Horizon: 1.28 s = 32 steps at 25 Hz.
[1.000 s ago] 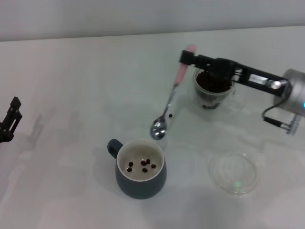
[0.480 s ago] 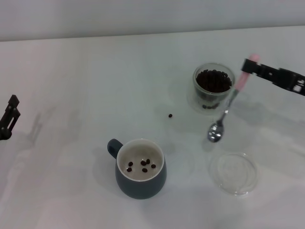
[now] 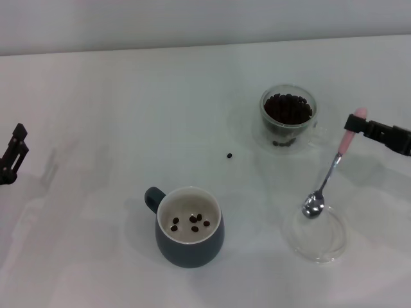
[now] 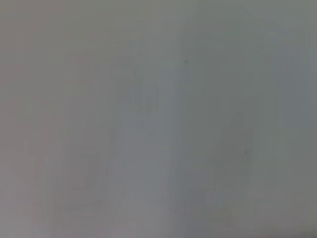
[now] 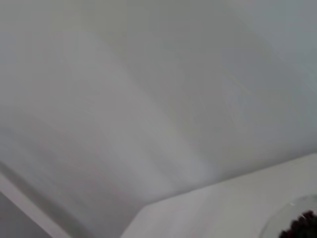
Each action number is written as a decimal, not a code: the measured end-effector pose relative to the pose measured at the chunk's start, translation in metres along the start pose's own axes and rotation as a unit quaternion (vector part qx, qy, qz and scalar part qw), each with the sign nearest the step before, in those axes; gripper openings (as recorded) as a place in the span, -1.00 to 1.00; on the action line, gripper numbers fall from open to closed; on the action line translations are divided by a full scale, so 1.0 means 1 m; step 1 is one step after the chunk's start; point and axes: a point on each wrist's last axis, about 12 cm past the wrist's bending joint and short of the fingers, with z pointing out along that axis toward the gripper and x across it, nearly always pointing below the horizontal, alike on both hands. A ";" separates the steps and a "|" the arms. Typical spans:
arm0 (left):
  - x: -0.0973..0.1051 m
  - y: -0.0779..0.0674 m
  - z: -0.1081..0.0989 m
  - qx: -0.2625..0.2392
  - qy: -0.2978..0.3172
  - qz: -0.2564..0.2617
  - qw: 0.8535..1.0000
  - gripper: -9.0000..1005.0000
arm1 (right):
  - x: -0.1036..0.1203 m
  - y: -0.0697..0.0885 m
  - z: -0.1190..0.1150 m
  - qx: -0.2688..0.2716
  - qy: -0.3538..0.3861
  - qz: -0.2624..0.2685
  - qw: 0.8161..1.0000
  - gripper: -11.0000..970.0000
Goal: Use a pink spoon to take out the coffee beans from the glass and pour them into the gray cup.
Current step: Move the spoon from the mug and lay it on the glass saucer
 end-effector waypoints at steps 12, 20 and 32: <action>0.001 0.000 -0.001 -0.001 0.002 0.001 1.000 0.25 | 0.018 -0.009 -0.010 0.048 0.022 0.011 0.999 -0.55; 0.002 0.001 -0.003 -0.004 0.007 0.000 1.000 0.25 | 0.024 -0.013 -0.014 0.067 0.026 0.024 0.997 -0.55; 0.002 -0.002 0.000 0.002 0.005 -0.001 1.000 0.25 | 0.038 -0.012 -0.001 0.063 0.045 0.051 0.996 -0.54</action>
